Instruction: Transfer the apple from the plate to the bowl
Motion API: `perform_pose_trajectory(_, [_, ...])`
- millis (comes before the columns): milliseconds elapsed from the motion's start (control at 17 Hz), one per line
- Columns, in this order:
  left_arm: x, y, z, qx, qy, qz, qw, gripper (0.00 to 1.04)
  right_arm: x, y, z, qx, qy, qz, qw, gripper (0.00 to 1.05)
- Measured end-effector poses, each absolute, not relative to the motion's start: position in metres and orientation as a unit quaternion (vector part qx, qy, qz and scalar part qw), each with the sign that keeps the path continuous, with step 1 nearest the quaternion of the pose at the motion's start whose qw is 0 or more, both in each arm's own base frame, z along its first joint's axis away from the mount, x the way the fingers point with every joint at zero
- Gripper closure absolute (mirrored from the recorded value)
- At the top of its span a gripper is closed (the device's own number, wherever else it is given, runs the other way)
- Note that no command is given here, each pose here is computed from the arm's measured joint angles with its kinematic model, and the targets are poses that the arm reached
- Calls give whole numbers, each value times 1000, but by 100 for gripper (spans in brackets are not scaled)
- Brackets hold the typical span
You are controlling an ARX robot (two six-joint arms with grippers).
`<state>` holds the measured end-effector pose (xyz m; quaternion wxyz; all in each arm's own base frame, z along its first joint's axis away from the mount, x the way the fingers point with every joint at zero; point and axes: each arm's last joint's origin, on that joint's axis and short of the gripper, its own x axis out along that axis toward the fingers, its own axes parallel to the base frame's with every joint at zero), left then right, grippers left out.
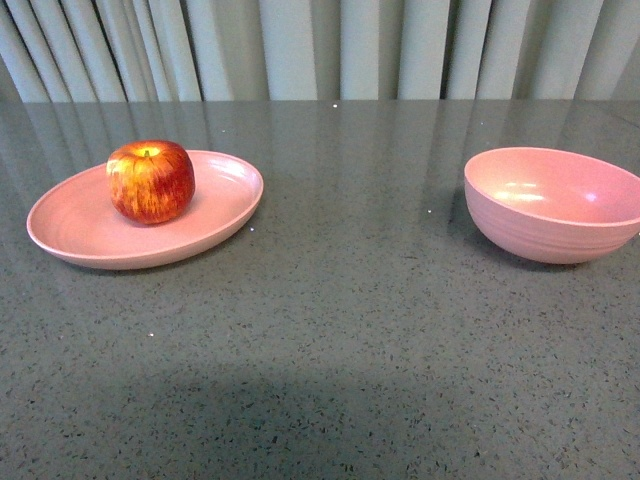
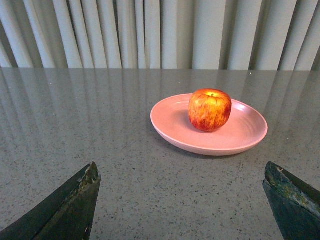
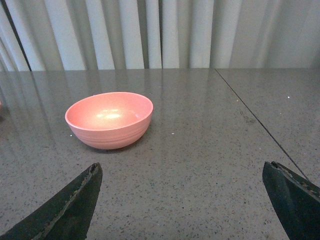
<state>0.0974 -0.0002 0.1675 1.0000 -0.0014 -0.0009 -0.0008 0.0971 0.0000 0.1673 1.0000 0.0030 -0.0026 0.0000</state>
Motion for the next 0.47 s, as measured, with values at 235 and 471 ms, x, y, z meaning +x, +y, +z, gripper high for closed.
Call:
perform_pose_trajectory(235, [97, 0, 168, -1, -1, -1, 1000, 7, 97, 0, 167, 3, -2, 0, 1000, 7])
perform_pose_trajectory(471, [97, 0, 168, -1, -1, -1, 1000, 7, 97, 0, 167, 3, -2, 0, 1000, 7])
